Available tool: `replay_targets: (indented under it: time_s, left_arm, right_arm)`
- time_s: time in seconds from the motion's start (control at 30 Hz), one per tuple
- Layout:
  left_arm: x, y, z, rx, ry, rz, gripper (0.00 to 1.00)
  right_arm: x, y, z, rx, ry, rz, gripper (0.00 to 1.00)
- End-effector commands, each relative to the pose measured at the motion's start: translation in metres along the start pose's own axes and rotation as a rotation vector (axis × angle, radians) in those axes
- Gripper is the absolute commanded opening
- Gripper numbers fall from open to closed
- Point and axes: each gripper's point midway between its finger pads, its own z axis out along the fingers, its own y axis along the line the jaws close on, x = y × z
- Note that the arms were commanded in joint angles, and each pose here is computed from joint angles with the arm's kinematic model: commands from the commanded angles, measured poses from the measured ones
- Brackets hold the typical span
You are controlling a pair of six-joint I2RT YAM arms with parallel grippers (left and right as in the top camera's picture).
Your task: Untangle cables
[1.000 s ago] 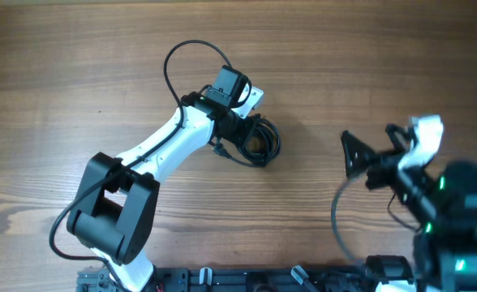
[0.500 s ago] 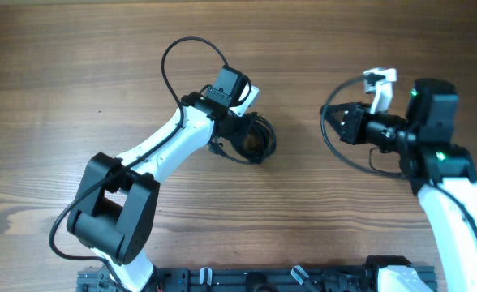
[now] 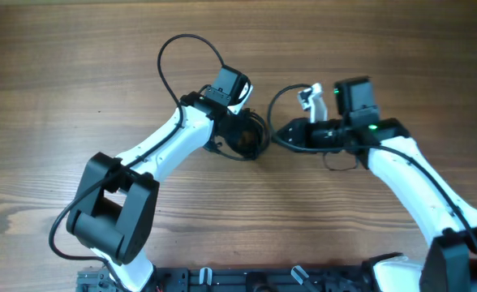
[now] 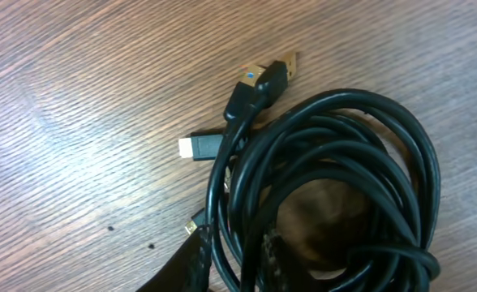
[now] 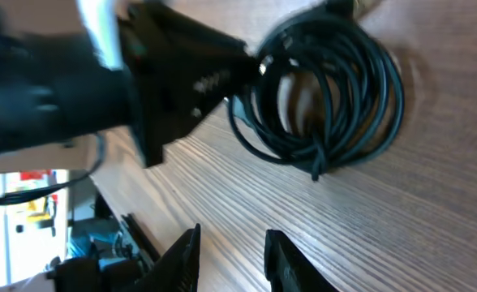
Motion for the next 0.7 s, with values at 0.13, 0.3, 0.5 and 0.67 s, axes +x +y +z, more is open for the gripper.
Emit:
replay_targets:
  time_s: [0.13, 0.3, 0.5, 0.67]
  left_arm:
    - [0.003, 0.041, 0.003, -0.039, 0.005, -0.241, 0.31]
    - [0.001, 0.029, 0.002, 0.107, 0.011, -0.276, 0.30]
    - [0.000, 0.028, 0.001, 0.136, 0.009, -0.284, 0.15]
    - [-0.001, 0.029, 0.004, 0.135, 0.006, -0.288, 0.04]
  right_arm:
    - [-0.006, -0.019, 0.035, 0.135, -0.009, 0.063, 0.30]
    - [-0.013, -0.015, 0.055, 0.110, -0.022, 0.007, 0.38]
    - [-0.020, -0.014, 0.075, 0.085, -0.042, -0.041, 0.40]
    - [-0.022, -0.033, 0.080, 0.159, -0.058, 0.027, 0.38]
